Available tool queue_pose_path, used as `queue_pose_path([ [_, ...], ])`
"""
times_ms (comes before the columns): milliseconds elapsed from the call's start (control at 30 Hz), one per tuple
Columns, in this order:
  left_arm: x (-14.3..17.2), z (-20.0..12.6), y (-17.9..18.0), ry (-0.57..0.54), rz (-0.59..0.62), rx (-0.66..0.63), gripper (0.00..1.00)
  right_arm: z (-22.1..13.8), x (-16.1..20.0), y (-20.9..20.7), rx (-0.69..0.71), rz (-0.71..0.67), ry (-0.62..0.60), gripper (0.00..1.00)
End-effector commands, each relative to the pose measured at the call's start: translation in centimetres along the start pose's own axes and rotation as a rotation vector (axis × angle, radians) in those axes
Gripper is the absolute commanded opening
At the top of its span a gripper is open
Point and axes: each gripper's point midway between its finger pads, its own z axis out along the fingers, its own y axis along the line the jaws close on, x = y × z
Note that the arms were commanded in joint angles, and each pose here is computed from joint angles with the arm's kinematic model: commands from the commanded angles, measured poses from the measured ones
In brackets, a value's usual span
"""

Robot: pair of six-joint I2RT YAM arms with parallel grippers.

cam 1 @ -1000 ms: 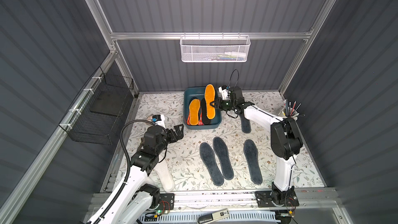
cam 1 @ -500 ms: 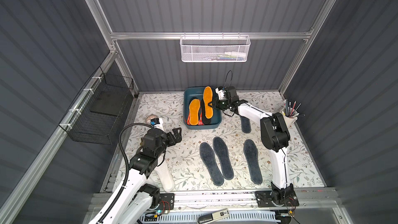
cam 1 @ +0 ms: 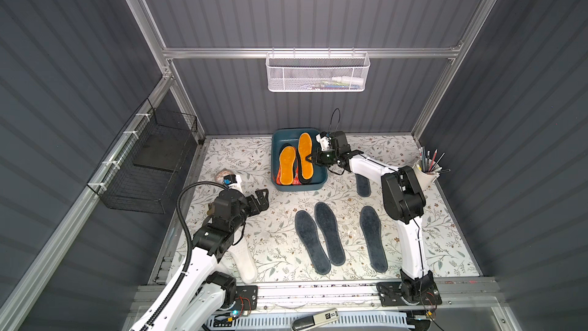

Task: Put the insoles into the storage box
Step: Place the insole in the storage box.

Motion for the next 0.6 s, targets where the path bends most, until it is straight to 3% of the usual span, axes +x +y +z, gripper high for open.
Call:
queue_pose_path([
  [0, -0.2, 0.0, 0.1, -0.005, -0.013, -0.004, 1.00, 1.1, 1.3, -0.9, 0.000, 0.022, 0.029, 0.00],
  [400, -0.2, -0.3, 0.1, -0.009, -0.015, -0.003, 1.00, 2.6, 2.6, -2.8, 0.039, 0.048, 0.071, 0.04],
  [500, -0.2, -0.3, 0.1, -0.010, -0.017, -0.005, 1.00, 2.4, 2.6, -2.8, 0.061, 0.032, 0.075, 0.18],
  [567, -0.3, -0.2, 0.1, -0.011, -0.019, -0.004, 1.00, 1.9, 2.3, -2.3, 0.064, 0.019, 0.075, 0.34],
])
